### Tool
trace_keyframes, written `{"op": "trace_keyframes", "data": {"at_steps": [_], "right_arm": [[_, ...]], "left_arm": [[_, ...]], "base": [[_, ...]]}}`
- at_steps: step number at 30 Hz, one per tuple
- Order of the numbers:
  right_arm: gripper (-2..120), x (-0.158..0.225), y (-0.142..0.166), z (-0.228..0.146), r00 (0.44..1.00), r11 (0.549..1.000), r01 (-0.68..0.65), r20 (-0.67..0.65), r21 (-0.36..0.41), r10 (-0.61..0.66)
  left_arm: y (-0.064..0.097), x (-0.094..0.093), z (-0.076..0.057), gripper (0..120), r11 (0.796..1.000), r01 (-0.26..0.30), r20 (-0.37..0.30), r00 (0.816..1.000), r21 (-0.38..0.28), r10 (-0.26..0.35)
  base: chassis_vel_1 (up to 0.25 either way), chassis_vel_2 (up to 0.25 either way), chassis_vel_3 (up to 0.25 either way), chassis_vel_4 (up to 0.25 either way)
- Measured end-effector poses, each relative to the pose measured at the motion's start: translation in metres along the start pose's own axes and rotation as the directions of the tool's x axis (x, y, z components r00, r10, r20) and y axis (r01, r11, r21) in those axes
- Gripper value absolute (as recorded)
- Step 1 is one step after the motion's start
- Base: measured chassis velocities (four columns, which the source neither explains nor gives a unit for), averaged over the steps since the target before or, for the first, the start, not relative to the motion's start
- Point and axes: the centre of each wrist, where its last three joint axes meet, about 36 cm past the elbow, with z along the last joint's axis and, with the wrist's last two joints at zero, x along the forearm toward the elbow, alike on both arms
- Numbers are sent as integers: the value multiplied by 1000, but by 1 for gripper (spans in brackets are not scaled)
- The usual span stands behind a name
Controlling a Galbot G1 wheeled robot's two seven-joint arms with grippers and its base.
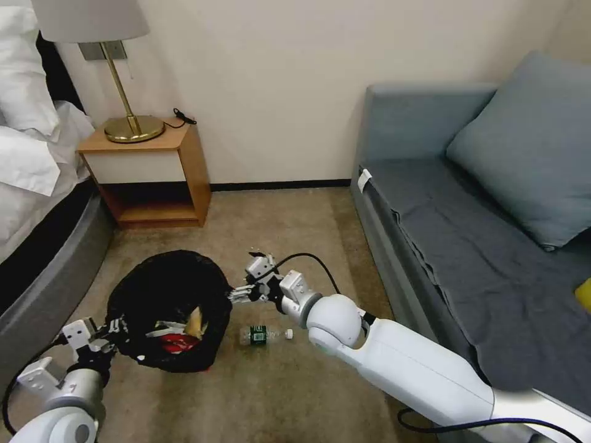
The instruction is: Pick up the trash bin, then pick up the garbage on the floor and place it into the trash bin.
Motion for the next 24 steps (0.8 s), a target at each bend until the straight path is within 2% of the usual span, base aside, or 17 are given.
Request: {"op": "trace_keyframes", "data": {"at_steps": [2, 3, 6, 8, 10, 14, 18, 24], "right_arm": [[100, -4, -3, 10, 999, 1000, 3, -36, 9, -3], [100, -18, -12, 41, 986, 997, 70, -155, 42, -63], [100, -23, -16, 51, 969, 988, 146, -208, 54, -132], [100, -35, -24, 59, 926, 954, 287, -281, 89, -252], [100, -39, -25, 60, 915, 944, 315, -294, 98, -275], [100, -76, -35, 57, 827, 852, 497, -389, 164, -407], [100, -101, -48, 60, 790, 824, 538, -446, 177, -421], [100, -132, -71, 74, 760, 817, 544, -526, 192, -383]], "left_arm": [[2, 0, 0, 4, 1000, 4, 1, 1000, -7, -4], [11, 2, 2, 4, 999, 20, 5, 1000, -35, -20], [15, 3, 1, 4, 999, 24, 9, 1000, -40, -24], [22, 4, -2, 4, 998, 32, 17, 999, -49, -31], [24, 4, -3, 4, 998, 35, 20, 999, -51, -34], [36, 7, -8, 4, 998, 49, 36, 998, -48, -47], [41, 9, -9, 4, 997, 54, 42, 998, -46, -52], [46, 12, -10, 4, 997, 57, 52, 997, -47, -54]], "base": [[0, 0, 0, 0], [0, 0, 0, 0], [0, 0, 0, 0], [0, 0, 0, 0], [0, 0, 0, 0], [0, 0, 0, 0], [0, 0, 0, 0], [0, 0, 0, 0]]}}
